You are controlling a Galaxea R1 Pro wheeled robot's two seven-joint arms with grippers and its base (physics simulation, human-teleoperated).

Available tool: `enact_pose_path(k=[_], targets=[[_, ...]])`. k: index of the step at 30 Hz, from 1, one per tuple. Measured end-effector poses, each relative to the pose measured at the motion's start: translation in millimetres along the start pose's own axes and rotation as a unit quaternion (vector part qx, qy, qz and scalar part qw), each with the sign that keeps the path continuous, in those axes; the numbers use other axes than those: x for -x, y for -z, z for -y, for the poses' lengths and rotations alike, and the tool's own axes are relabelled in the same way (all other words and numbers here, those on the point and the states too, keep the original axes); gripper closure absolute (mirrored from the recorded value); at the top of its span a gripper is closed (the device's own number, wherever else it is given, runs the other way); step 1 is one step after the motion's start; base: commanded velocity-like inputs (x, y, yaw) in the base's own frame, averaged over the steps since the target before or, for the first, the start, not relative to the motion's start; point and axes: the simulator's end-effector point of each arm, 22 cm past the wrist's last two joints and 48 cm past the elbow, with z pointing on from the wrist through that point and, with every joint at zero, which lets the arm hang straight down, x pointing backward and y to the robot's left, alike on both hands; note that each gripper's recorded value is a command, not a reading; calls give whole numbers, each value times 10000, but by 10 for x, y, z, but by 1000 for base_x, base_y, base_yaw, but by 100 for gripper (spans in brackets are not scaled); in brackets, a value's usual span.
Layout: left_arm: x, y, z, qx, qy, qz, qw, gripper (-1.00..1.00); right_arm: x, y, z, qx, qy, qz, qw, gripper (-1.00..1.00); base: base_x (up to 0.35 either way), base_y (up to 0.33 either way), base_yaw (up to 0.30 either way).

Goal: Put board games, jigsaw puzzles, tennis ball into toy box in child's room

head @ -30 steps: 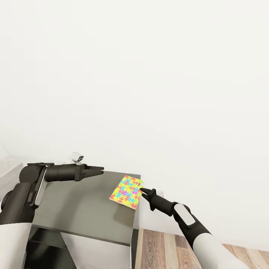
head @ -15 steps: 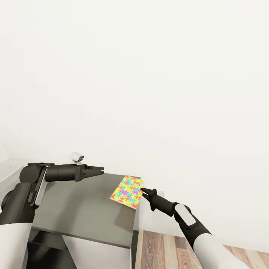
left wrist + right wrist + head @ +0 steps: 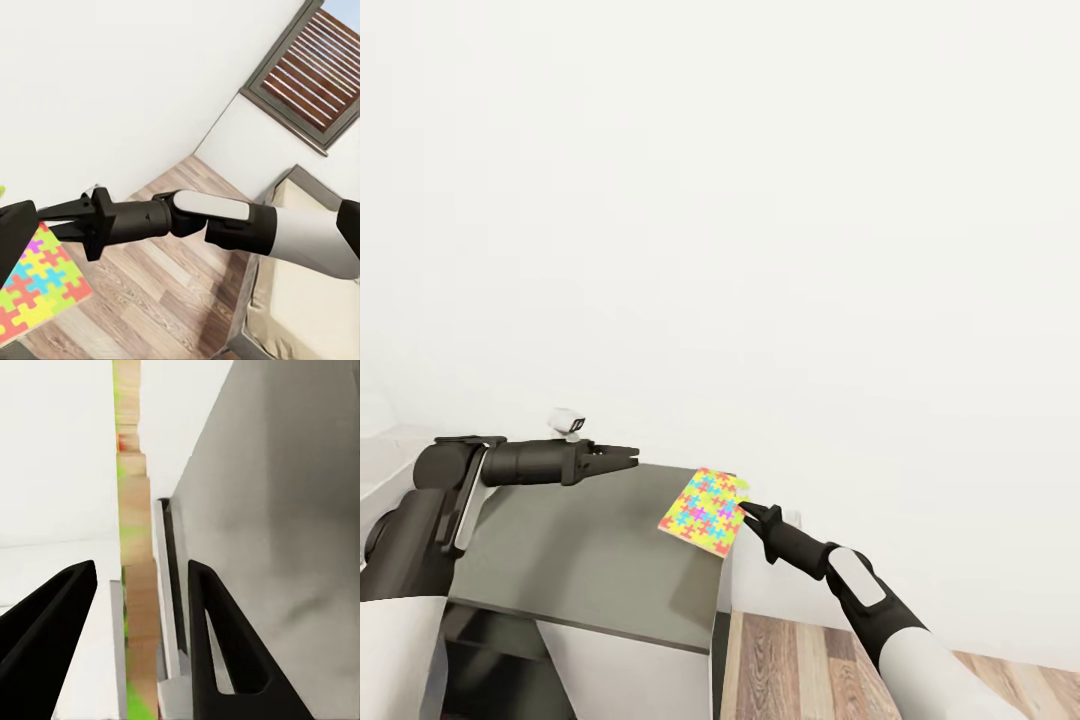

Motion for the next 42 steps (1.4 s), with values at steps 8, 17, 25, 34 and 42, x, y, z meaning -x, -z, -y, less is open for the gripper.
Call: enact_pose_path(k=[8, 17, 25, 34, 42], targets=[[103, 21, 64, 3, 4, 5, 10000, -100, 51, 64, -74, -24, 10, 110, 9999, 100, -5, 0, 0], [214, 42, 137, 6, 5, 11, 10000, -100, 85, 107, -251, -4, 116, 125, 9999, 100, 0, 0, 0], [299, 49, 199, 1, 9, 1, 10000, -100, 170, 181, -410, 111, 157, 186, 9996, 100, -121, 0, 0], [395, 65, 275, 6, 9, -1, 10000, -100, 179, 221, -554, 156, 166, 209, 9995, 100, -35, 0, 0], [472, 75, 338, 8, 10, -6, 10000, -100, 172, 249, -654, 155, 176, 217, 9995, 100, 0, 0, 0]])
